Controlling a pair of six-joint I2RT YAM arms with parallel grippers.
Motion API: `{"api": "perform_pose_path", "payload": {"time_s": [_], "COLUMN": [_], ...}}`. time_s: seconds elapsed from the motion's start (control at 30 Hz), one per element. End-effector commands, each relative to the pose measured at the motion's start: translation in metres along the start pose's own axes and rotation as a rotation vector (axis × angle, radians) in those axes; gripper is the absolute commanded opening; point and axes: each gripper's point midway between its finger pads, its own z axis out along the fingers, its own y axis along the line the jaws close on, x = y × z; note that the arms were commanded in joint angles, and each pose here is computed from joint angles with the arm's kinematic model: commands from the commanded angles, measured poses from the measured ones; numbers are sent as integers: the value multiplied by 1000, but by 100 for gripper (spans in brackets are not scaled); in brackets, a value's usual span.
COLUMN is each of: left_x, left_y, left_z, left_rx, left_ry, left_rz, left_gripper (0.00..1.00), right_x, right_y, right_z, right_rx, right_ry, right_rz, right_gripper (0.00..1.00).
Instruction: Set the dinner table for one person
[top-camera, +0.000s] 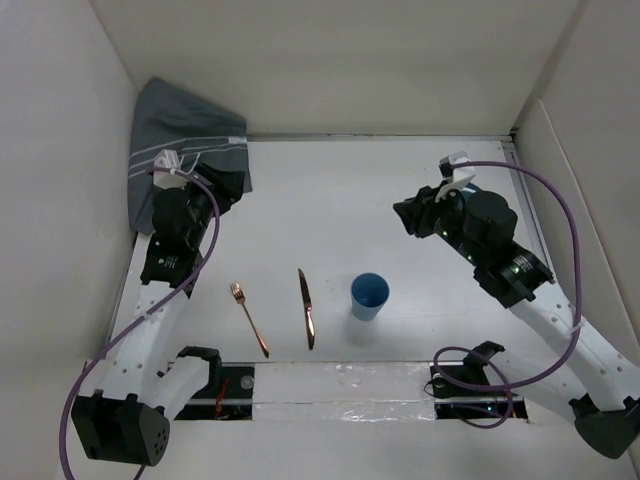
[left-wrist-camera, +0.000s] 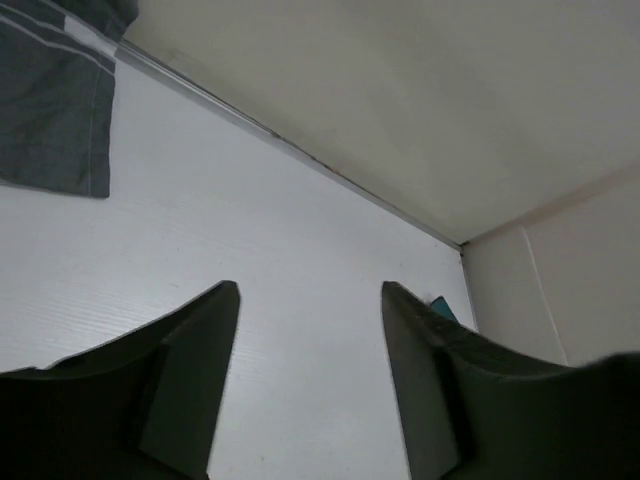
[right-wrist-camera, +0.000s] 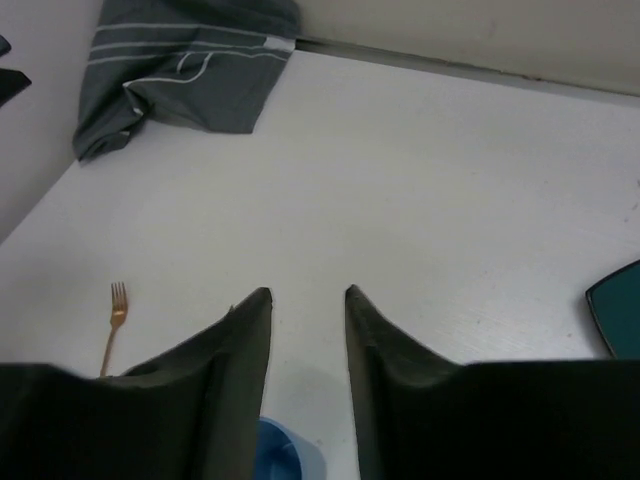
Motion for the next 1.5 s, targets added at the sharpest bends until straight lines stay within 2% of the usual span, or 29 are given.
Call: {"api": "perform_pose_path", "payload": {"time_s": [0.0, 0.03, 0.07, 0.1, 0.17, 0.2, 0.3, 0.37, 0.43, 0.47, 0.5, 0.53, 0.6, 0.67, 0.7, 0.73, 0.8, 0.83, 0.9, 1.03, 1.27, 1.47], "left_x": [-23, -26, -28, -35, -38, -37, -25, -25, -26, -26, -27, -19, -15, -2, -2, -1, 10, 22, 17, 30, 47, 52], "left_y": [-2, -4, -6, -2, 11, 18, 46, 70, 109, 109, 119, 128, 147, 165, 166, 176, 192, 215, 222, 250, 274, 268], "left_z": [-5, -6, -7, -6, -2, 6, 25, 35, 54, 54, 68, 71, 85, 99, 106, 109, 123, 131, 135, 151, 181, 204], "left_rx": [-14, -3, 5, -24, -93, -134, -259, -371, -575, -576, -615, -651, -697, -726, -731, -760, -791, -849, -870, -906, -928, -866], "left_ry": [-101, -115, -123, -157, -169, -159, -120, -141, -157, -157, -151, -121, -100, -71, -75, -66, -33, -14, -24, 11, 47, 66], "left_rz": [1, 9, 12, 17, 22, 22, 32, 34, 71, 71, 77, 83, 70, 59, 51, 42, 20, 23, 5, -58, -87, -119], "left_gripper": [51, 46, 37, 21, 4, 0, 0, 0, 28, 28, 39, 43, 45, 47, 54, 54, 55, 55, 55, 55, 55, 48], "right_x": [-29, -33, -35, -36, -37, -36, -32, -30, -22, -22, -18, -16, -13, -11, -10, -9, -5, 0, 3, 9, 17, 22], "right_y": [12, 13, 15, 16, 16, 16, 15, 15, 13, 13, 12, 12, 11, 10, 11, 10, 19, 18, 18, 17, 19, 19], "right_z": [-8, -14, -16, -17, -18, -18, -14, -15, -14, -14, -14, -13, -13, -12, -12, -11, -11, -9, -9, -6, 4, 12], "right_rx": [-53, -60, -71, -77, -81, -80, -78, -75, -74, -74, -71, -69, -67, -64, -65, -63, -108, -109, -105, -103, -119, -114], "right_ry": [-108, -128, -139, -148, -161, -158, -146, -134, -126, -126, -114, -105, -98, -92, -89, -83, -71, -62, -53, -31, 2, 24], "right_rz": [-6, -5, -3, -6, -4, -2, -1, 0, 6, 6, 6, 7, 7, 5, 5, -1, -3, -1, -1, -3, -10, -9], "right_gripper": [24, 2, 0, 0, 0, 0, 0, 0, 0, 0, 0, 0, 2, 13, 20, 30, 39, 44, 44, 45, 45, 45]}}
